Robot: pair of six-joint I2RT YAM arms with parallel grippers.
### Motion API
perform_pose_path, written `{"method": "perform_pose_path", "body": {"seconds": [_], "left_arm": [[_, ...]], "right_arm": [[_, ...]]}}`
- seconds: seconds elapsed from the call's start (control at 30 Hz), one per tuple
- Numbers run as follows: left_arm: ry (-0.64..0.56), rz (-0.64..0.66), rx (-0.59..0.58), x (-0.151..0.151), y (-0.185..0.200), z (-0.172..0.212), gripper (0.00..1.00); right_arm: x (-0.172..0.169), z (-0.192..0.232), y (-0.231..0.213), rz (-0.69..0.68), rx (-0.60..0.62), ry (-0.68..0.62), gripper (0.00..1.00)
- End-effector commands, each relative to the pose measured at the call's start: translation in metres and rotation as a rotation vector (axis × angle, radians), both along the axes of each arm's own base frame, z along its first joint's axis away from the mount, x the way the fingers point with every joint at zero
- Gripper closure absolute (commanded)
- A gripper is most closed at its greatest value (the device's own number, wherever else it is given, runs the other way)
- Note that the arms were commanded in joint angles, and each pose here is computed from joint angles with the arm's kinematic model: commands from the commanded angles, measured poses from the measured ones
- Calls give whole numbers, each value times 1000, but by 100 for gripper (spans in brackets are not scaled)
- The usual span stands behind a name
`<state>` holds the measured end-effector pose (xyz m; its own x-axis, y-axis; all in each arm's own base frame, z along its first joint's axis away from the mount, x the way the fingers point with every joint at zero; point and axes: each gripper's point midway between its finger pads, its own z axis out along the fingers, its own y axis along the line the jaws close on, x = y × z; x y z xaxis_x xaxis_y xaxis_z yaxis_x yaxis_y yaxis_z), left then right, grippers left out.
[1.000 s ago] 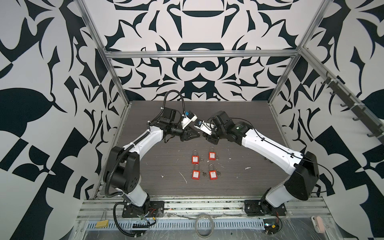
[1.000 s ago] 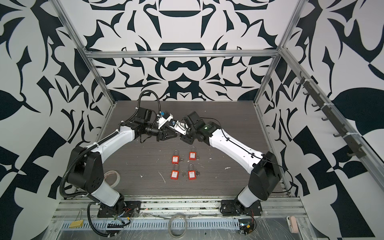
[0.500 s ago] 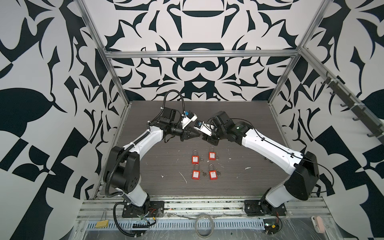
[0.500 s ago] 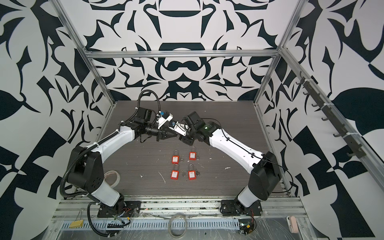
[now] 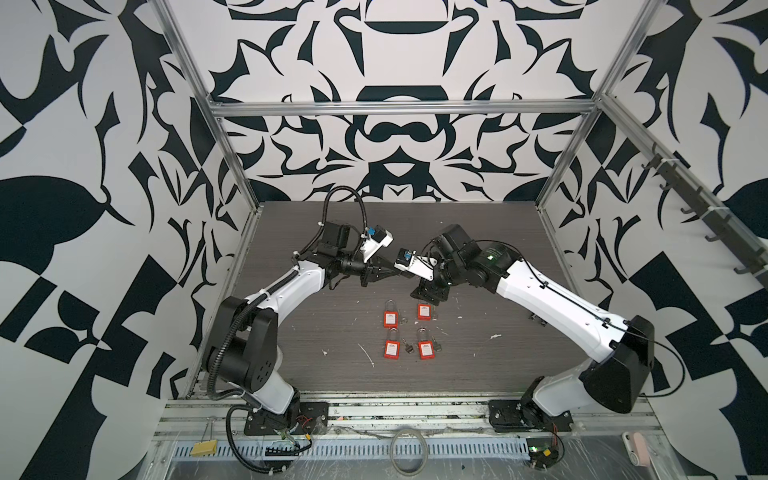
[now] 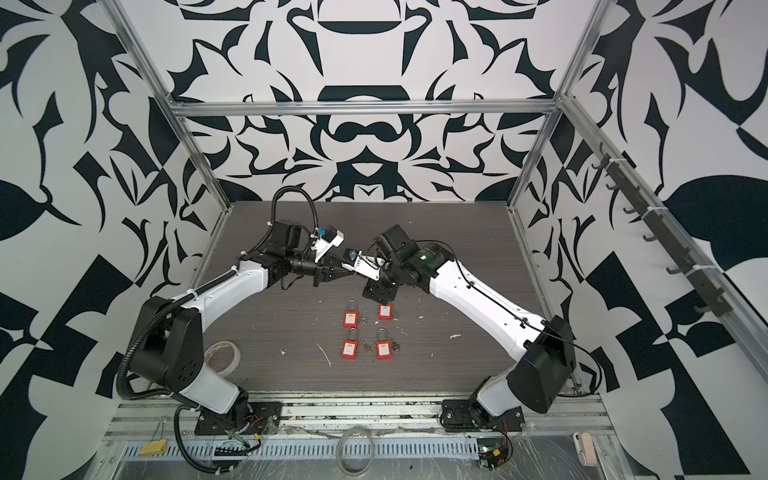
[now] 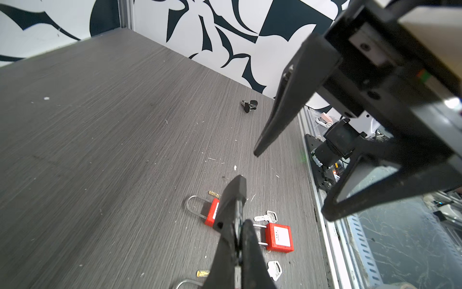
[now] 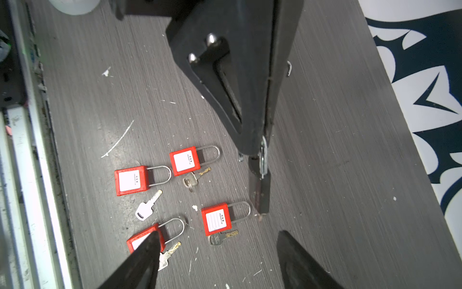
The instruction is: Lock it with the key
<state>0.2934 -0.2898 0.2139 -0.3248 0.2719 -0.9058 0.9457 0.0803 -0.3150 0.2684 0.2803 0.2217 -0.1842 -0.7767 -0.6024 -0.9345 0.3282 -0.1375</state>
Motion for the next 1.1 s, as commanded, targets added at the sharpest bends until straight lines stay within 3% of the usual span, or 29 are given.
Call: {"method": "perform_pose_path", "body": {"seconds": [0.0,0.4,0.73,1.07], "left_arm": [[-128,-22,-74,-6,-2,26,100],[-191,-90,-111,-31,-4,35,100],[-228,-134,-128,-52,-4,39,100],[-235,-148,-122,-57,-6,42,100]], "right_arm": [[-4,23,-1,2,74,-25,26],[0,9,7,37,77,-18,45],[8,13,3,48,65,-84,49],[-22,15,10,150,134,8,68]]}}
